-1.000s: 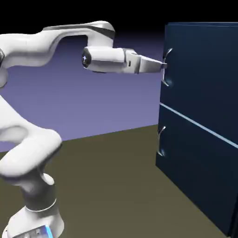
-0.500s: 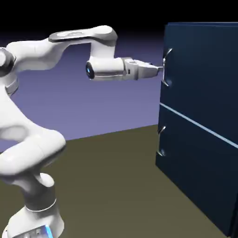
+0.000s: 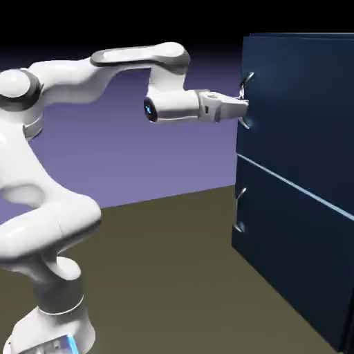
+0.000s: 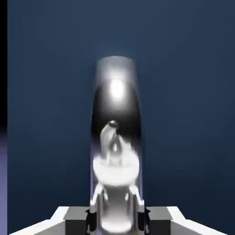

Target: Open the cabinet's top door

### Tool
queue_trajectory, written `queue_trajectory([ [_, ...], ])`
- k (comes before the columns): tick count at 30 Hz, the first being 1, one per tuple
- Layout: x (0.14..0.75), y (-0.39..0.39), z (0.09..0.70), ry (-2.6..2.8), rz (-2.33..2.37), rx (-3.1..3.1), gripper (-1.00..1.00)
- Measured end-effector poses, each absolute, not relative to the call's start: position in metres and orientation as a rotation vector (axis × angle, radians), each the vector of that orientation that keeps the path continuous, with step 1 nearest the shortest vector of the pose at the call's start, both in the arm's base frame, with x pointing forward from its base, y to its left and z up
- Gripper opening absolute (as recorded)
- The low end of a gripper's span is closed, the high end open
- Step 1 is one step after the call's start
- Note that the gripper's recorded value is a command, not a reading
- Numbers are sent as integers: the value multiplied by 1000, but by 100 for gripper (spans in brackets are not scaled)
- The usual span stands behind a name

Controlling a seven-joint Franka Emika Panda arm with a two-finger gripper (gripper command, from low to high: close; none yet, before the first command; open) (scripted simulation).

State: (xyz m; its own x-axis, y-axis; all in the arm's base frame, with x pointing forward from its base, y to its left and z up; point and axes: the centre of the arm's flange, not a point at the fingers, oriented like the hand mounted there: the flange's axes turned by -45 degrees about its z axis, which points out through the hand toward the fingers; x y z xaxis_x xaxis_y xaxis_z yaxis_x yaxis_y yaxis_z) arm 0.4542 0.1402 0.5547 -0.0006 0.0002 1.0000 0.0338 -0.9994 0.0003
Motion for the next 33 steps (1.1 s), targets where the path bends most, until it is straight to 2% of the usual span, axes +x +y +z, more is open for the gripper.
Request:
queue_trajectory([
  [13, 368, 99, 555, -249, -2097, -2096, -100],
  [33, 244, -10, 555, -569, -1889, -1889, -100],
])
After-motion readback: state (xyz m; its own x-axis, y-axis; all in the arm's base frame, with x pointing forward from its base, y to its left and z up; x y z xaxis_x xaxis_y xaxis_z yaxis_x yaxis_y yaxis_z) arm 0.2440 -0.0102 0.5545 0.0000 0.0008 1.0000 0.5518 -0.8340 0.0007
